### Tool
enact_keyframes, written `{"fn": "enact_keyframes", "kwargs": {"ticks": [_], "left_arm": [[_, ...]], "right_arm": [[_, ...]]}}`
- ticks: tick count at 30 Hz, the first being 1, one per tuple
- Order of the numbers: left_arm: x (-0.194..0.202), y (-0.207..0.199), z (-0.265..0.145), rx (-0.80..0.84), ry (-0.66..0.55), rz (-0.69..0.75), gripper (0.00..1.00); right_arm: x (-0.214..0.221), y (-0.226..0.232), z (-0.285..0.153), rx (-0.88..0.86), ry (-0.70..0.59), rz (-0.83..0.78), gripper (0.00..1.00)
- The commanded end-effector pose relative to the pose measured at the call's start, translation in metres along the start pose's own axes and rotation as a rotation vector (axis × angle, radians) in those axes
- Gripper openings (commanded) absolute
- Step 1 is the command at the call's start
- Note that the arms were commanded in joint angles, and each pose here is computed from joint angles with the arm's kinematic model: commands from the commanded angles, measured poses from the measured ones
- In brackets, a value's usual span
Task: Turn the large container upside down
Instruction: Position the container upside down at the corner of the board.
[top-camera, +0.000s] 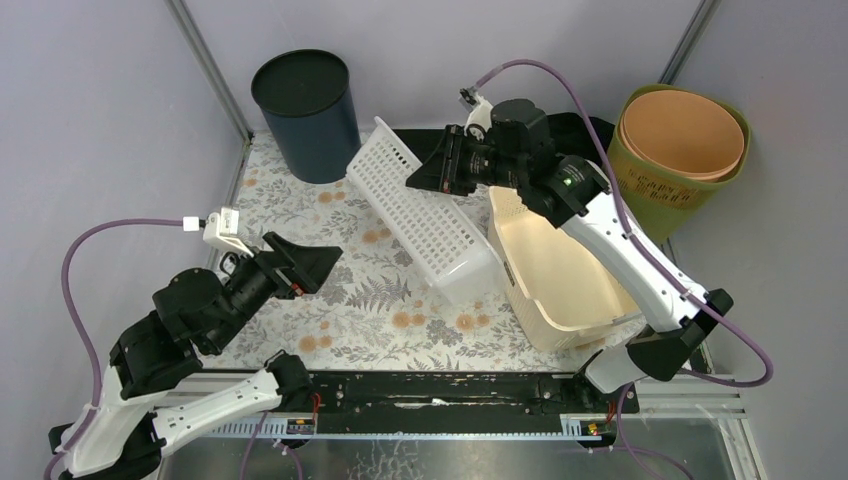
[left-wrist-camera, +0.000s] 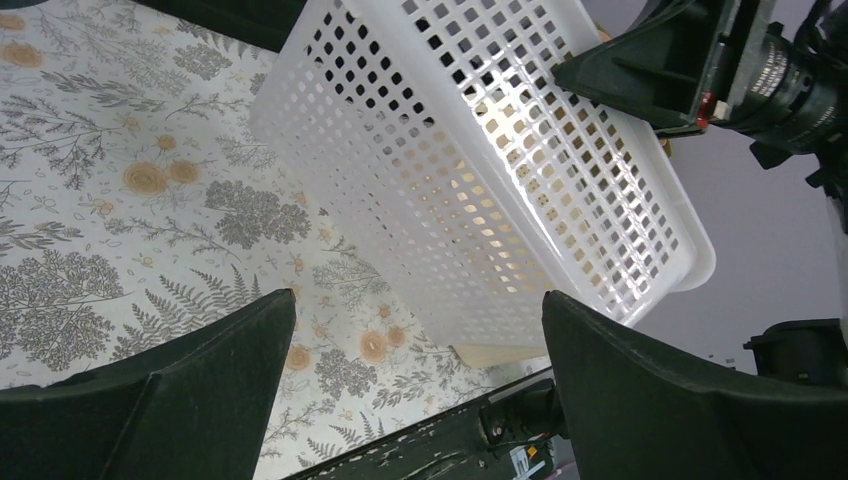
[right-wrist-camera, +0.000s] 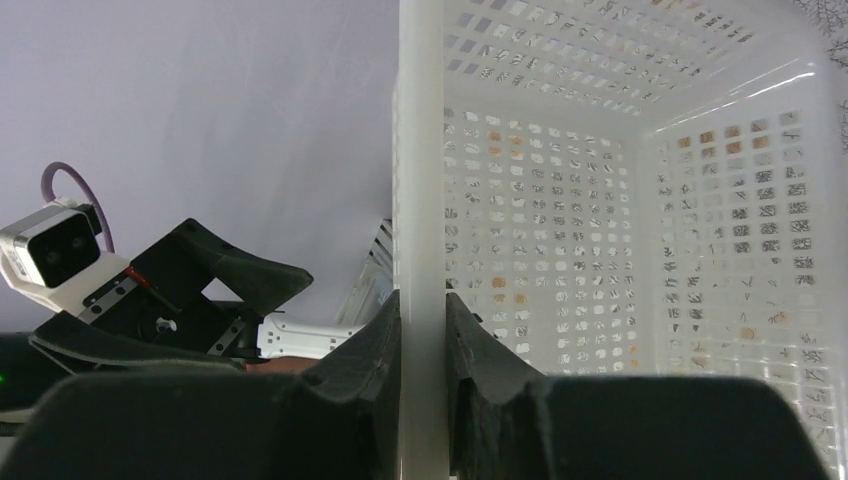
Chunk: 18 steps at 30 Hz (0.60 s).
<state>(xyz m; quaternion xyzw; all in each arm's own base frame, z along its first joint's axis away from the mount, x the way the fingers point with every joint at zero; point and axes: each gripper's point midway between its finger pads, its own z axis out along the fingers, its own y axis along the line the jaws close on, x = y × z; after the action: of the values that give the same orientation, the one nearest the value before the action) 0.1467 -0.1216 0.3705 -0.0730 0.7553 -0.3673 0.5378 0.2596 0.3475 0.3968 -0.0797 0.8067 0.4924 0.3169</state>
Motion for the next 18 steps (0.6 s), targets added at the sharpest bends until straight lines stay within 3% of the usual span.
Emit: {"fn": "enact_keyframes", "kwargs": {"ticks": [1, 18], "left_arm": [[-0.015, 0.001, -0.009, 0.003, -0.049, -0.002, 1.0], [-0.021, 0.0, -0.012, 0.005, -0.067, -0.007, 1.0]], "right_arm": [[-0.03, 0.045, -0.007, -0.153, -0.087, -0.024, 0.09], [-0.023, 0.04, 0.031, -0.341, -0.123, 0.222, 0.09]]}}
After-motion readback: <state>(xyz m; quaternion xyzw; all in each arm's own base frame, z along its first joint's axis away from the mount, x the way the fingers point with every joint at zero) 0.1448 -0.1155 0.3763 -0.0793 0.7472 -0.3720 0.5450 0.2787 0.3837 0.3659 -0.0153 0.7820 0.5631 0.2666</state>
